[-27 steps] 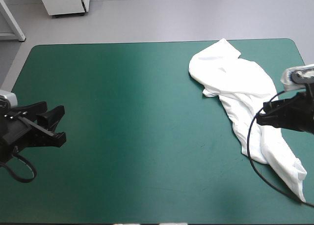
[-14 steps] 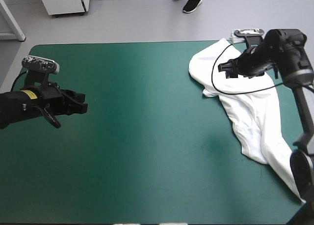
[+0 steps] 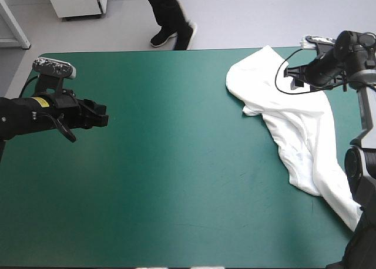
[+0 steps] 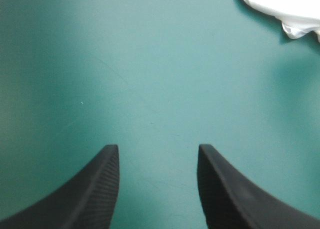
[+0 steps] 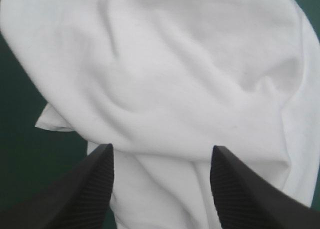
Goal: Fold the cloth
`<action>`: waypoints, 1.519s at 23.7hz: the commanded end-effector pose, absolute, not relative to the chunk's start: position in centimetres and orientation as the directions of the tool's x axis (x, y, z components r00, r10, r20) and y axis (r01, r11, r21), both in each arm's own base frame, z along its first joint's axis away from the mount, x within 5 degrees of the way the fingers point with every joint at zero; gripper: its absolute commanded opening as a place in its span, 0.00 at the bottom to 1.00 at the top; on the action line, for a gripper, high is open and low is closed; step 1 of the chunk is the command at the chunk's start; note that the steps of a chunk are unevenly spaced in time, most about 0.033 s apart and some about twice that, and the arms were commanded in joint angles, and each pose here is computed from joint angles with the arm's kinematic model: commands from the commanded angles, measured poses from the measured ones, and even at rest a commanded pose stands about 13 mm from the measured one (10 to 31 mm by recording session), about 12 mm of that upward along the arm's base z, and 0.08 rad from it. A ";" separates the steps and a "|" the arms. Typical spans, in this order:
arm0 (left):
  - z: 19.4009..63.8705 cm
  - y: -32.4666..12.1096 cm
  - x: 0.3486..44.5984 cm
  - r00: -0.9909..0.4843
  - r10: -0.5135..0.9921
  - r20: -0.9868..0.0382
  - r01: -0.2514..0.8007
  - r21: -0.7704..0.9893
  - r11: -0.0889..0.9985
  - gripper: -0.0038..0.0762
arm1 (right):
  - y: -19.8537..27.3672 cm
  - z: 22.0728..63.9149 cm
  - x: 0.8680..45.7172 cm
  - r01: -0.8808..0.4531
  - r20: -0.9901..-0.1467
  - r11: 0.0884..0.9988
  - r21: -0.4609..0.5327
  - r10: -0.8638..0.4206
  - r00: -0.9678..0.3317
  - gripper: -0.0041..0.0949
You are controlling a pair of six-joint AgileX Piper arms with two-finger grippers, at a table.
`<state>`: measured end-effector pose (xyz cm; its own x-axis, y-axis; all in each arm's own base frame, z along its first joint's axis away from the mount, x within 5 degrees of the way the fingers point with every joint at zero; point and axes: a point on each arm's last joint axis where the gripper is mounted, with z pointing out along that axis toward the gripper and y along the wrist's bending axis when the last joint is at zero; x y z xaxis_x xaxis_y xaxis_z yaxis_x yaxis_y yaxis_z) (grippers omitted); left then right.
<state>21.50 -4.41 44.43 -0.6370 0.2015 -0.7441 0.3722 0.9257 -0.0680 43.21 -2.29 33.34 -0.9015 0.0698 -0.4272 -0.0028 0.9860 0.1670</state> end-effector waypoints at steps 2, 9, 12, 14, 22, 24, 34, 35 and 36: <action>46.2 -4.8 21.5 -0.554 0.147 -0.820 0.382 -0.092 0.920 0.50 | -3.8 33.9 41.9 0.009 -0.443 0.977 0.211 0.104 -0.890 0.60; 46.2 -4.8 21.7 -0.545 0.148 -0.825 0.385 -0.089 0.919 0.50 | -3.0 28.4 42.4 -0.002 -0.294 0.971 0.239 0.071 -0.953 0.60; 46.2 -4.8 21.6 -0.546 0.158 -0.823 0.393 -0.085 0.916 0.50 | -2.4 26.1 43.3 -0.013 -0.246 0.972 0.235 0.046 -0.968 0.60; 46.2 -4.9 21.6 -0.548 0.166 -0.820 0.400 -0.083 0.913 0.50 | -1.9 24.3 43.9 -0.018 -0.215 0.973 0.230 0.033 -0.976 0.60; 46.1 -5.1 21.3 -0.565 0.163 -0.809 0.413 -0.106 0.904 0.50 | 3.5 21.4 44.6 -0.165 -0.153 0.963 0.211 -0.134 -0.979 0.06; 46.3 -5.0 20.9 -0.555 0.161 -0.816 0.415 -0.105 0.904 0.50 | 5.4 21.4 44.5 -0.205 -0.156 0.953 0.225 -0.172 -0.973 0.03; 47.6 -4.3 17.2 -0.533 0.204 -0.821 0.409 -0.039 0.912 0.50 | 20.2 21.7 40.1 -0.473 -0.166 0.819 0.324 -0.442 -0.881 0.03; 47.5 -4.3 17.1 -0.539 0.207 -0.816 0.409 -0.039 0.912 0.50 | 21.5 21.7 39.4 -0.501 -0.167 0.803 0.324 -0.473 -0.865 0.03; 47.6 -4.2 16.7 -0.538 0.208 -0.817 0.407 -0.035 0.913 0.50 | 23.1 21.7 38.5 -0.533 -0.167 0.782 0.324 -0.507 -0.846 0.03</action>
